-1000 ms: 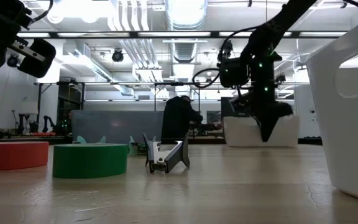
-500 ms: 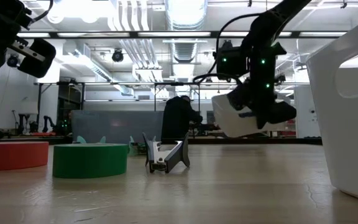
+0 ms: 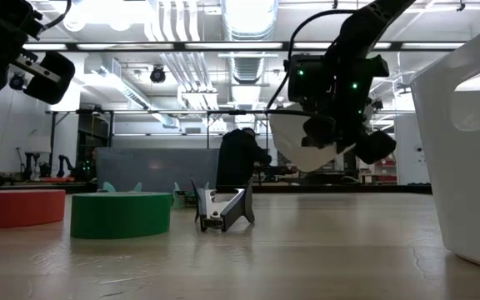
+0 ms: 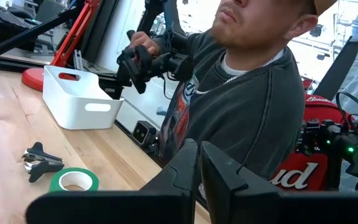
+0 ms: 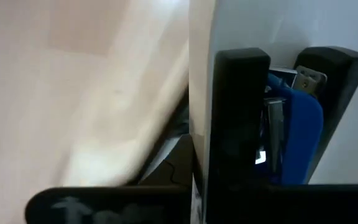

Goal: Pick and place Stapler, Stapler remover, tape
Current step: Adjust the top white bin on the table

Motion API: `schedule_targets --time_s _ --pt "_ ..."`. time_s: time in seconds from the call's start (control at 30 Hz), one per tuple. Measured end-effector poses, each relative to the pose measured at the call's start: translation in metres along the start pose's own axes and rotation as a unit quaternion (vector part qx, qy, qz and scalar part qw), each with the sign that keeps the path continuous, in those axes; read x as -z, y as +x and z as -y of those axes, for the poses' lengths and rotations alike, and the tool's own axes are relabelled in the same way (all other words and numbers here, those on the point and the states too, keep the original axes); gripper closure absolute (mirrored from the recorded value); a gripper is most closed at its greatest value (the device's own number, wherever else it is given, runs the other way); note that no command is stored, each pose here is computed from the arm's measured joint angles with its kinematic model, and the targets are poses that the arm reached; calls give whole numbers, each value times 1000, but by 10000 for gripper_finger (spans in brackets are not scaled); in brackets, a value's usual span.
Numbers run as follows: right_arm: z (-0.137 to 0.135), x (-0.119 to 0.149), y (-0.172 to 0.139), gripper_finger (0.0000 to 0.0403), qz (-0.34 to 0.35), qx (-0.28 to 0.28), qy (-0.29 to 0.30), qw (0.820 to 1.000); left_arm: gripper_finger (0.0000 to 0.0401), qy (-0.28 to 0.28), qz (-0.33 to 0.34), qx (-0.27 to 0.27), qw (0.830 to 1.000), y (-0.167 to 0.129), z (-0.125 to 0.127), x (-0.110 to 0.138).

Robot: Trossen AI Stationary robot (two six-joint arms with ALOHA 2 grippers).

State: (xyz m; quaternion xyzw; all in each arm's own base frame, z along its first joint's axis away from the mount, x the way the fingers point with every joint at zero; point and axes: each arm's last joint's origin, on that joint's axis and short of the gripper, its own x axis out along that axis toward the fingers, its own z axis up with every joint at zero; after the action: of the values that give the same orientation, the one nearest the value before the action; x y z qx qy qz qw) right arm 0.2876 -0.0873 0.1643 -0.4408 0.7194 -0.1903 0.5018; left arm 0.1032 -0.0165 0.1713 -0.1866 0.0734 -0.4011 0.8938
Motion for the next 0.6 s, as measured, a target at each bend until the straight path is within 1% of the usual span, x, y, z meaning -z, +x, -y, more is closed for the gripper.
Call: schedule_targets --time_s 0.1,0.2,0.33,0.4,0.5,0.6 --pt "3 -2 -1 395 -9 30 -43 999 378 0 0 0 1000 0 0 0" --pt "4 -4 -2 395 -8 40 -78 996 378 0 0 0 1000 0 0 0" --pt "8 -7 -5 395 5 39 -93 995 378 0 0 0 1000 0 0 0" --pt "9 -7 -9 395 22 30 -121 992 378 0 0 0 1000 0 0 0" --pt "11 -6 -13 395 39 25 -186 982 378 0 0 0 1000 0 0 0" --pt "16 -5 -17 395 46 29 -198 979 378 -1 -1 0 1000 0 0 0"
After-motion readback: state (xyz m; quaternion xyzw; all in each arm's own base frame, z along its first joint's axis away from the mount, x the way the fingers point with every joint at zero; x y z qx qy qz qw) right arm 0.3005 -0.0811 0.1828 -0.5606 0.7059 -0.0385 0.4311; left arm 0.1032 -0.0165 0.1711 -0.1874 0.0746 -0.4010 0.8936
